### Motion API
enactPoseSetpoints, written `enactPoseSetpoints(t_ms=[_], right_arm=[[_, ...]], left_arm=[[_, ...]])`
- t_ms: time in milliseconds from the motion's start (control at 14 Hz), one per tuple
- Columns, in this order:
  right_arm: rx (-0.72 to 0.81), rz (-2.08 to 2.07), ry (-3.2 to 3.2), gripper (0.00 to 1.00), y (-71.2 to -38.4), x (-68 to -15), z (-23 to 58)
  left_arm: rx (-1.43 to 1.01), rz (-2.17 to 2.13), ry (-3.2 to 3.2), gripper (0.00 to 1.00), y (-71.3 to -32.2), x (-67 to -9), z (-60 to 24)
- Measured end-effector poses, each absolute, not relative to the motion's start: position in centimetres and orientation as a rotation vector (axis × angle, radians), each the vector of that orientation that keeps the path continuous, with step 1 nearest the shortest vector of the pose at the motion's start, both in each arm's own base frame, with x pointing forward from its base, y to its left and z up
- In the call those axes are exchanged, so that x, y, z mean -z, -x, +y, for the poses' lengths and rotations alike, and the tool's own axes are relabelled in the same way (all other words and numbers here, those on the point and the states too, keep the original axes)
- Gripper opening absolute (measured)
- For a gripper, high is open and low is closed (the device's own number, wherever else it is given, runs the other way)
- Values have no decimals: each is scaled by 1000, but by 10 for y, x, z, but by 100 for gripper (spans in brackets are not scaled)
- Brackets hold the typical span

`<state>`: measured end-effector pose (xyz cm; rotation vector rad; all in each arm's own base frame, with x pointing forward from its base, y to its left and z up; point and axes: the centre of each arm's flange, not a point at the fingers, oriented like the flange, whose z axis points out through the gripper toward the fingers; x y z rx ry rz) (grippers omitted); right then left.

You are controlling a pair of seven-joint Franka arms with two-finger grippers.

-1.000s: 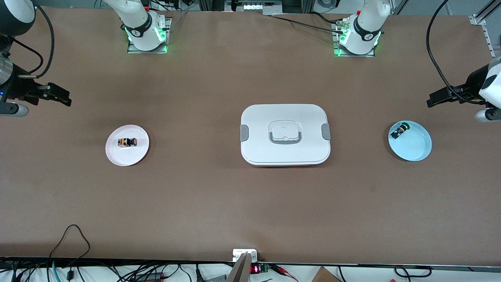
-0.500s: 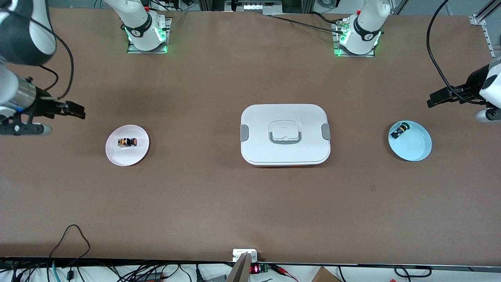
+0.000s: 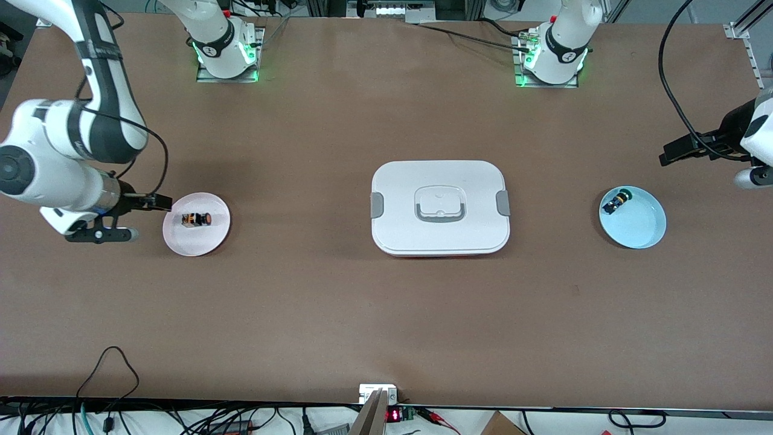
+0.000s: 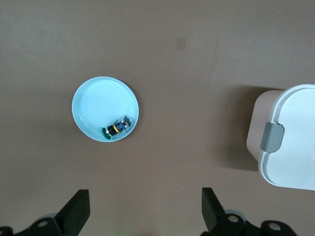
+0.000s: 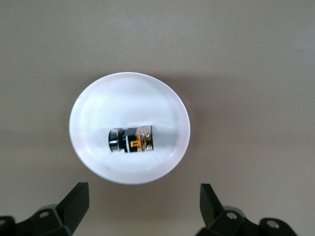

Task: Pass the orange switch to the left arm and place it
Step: 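Reach the right gripper down toward the switch on the white plate, then close the right gripper on the black-and-orange switch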

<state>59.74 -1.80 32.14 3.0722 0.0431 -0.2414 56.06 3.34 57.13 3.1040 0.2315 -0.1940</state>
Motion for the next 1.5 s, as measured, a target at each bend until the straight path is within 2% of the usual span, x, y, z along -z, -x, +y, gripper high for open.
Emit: enactPoseSetpoints(t_ms=[214,429,1500], right_arm=[[163,54,-3079,100,-575,-265,-17],[133,74,-3082,100,-556,-234,-12],[102,105,-3128,100,-558,-202,12]], left_arm=[[194,232,-3104,100,-561,-571,33],[194,231,-3104,100,-561,-571,33],[199,232,-3104,100,-561,-570,34]])
